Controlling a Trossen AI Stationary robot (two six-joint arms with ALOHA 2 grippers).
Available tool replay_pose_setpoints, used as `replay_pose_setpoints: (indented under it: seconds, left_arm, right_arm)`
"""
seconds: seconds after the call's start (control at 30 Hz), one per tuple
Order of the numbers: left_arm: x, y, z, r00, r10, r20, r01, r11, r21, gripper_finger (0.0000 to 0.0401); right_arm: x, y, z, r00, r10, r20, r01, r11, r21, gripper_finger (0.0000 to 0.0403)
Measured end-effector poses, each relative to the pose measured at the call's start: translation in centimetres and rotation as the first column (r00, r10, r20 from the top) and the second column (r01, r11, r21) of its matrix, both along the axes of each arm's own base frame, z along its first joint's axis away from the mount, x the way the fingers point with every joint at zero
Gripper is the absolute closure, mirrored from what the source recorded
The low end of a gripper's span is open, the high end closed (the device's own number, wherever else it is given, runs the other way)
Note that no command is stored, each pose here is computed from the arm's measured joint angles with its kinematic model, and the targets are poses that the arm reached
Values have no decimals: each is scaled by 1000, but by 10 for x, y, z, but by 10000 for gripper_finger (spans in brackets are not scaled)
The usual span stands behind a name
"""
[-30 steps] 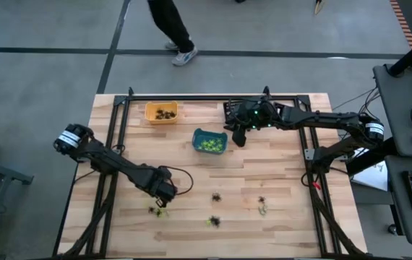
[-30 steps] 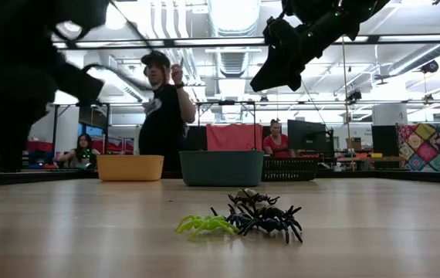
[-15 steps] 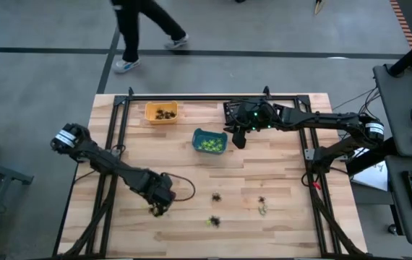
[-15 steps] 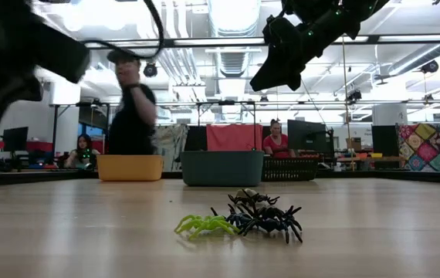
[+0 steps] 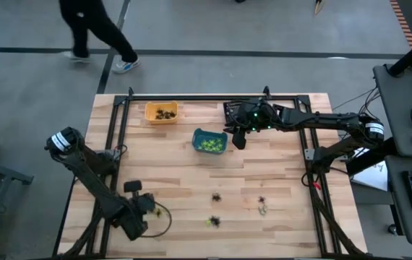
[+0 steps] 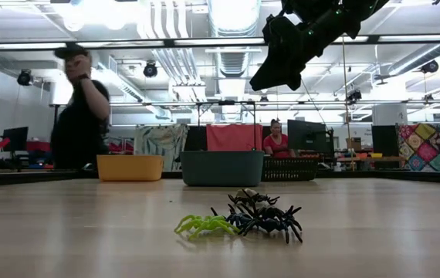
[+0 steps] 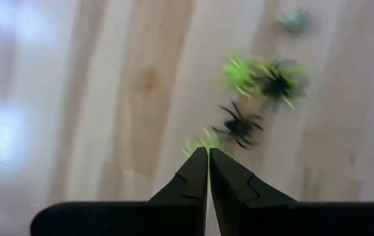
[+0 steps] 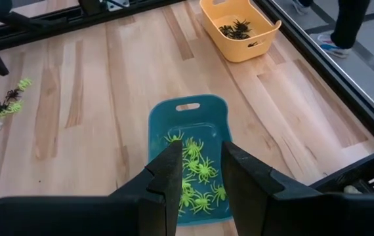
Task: Sort Halloween decoration
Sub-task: Put the green spider toy into the blue bin
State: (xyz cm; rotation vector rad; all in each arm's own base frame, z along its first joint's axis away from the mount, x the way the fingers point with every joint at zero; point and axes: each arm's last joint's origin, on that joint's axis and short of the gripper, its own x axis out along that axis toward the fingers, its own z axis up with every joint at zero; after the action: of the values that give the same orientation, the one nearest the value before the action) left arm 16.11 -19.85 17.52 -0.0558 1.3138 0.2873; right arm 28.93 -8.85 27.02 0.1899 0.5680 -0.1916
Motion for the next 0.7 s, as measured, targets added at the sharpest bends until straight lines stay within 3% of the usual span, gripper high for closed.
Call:
replay_pose_setpoints:
  seconds: [0.13, 0.4, 0.53, 0.7]
  left_arm:
    - [-12, -5, -7, 999, 13, 52, -12, 1000, -19, 401]
    - [-21, 11, 0, 960, 4, 282, 6, 999, -33, 401]
    - [-29, 25, 2, 938, -5, 347, 41, 995, -94, 401]
    - [-44, 36, 6, 886, -1, 464, 131, 960, -247, 401]
  right_arm:
    - [0, 0, 0, 1000, -2, 1, 2, 1000, 2, 307]
    - [3, -1, 5, 999, 6, 53, -4, 1000, -25, 307]
    - [5, -1, 8, 996, 13, 89, -9, 999, -49, 307]
    - [8, -3, 6, 995, 16, 101, -10, 998, -56, 307]
